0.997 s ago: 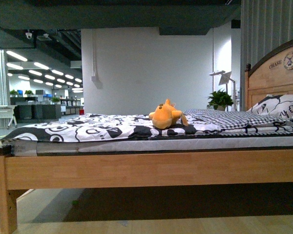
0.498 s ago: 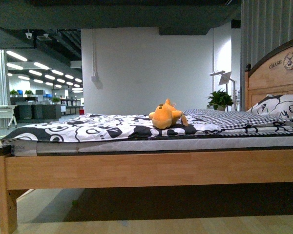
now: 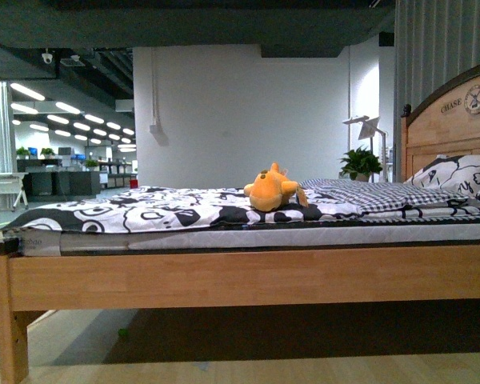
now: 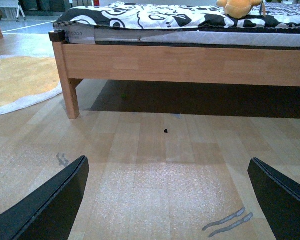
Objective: Put away toys
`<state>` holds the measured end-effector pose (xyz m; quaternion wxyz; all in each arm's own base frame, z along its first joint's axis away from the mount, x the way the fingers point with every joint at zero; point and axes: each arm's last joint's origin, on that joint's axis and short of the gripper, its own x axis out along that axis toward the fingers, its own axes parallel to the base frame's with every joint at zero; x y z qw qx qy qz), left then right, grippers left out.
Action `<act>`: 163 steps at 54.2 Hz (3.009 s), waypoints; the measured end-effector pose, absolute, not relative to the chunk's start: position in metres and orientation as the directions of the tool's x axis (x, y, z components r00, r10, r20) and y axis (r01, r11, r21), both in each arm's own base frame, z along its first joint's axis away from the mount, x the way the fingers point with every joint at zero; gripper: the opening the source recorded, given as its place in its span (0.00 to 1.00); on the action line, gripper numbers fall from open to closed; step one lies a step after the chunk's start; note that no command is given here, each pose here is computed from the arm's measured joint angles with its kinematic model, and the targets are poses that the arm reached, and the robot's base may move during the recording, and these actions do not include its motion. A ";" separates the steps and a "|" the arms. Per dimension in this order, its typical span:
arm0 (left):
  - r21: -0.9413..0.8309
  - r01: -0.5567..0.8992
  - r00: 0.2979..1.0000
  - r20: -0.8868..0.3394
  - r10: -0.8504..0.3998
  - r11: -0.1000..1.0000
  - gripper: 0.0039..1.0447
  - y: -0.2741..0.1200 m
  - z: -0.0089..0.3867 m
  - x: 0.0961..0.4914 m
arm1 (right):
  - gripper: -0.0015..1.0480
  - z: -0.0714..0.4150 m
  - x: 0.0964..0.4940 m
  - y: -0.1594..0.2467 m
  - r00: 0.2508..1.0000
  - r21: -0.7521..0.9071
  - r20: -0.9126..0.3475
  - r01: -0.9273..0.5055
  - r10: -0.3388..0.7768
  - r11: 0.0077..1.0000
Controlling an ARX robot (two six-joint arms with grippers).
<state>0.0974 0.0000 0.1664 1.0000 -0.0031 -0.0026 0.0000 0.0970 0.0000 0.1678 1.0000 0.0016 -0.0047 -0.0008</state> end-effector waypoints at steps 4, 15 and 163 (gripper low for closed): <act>-0.006 0.000 1.000 0.005 0.000 1.000 0.95 0.000 0.166 0.097 | 1.00 0.168 0.097 0.000 1.000 0.003 0.009 0.001 -0.002 1.000; -0.006 0.000 1.000 0.005 0.000 1.000 0.95 0.000 0.166 0.097 | 1.00 0.168 0.097 0.000 1.000 0.003 0.009 0.001 -0.002 1.000; -0.005 0.000 1.000 0.006 0.000 1.000 0.95 0.000 0.166 0.097 | 1.00 0.244 0.145 -0.032 0.996 0.175 0.026 -0.088 0.084 0.981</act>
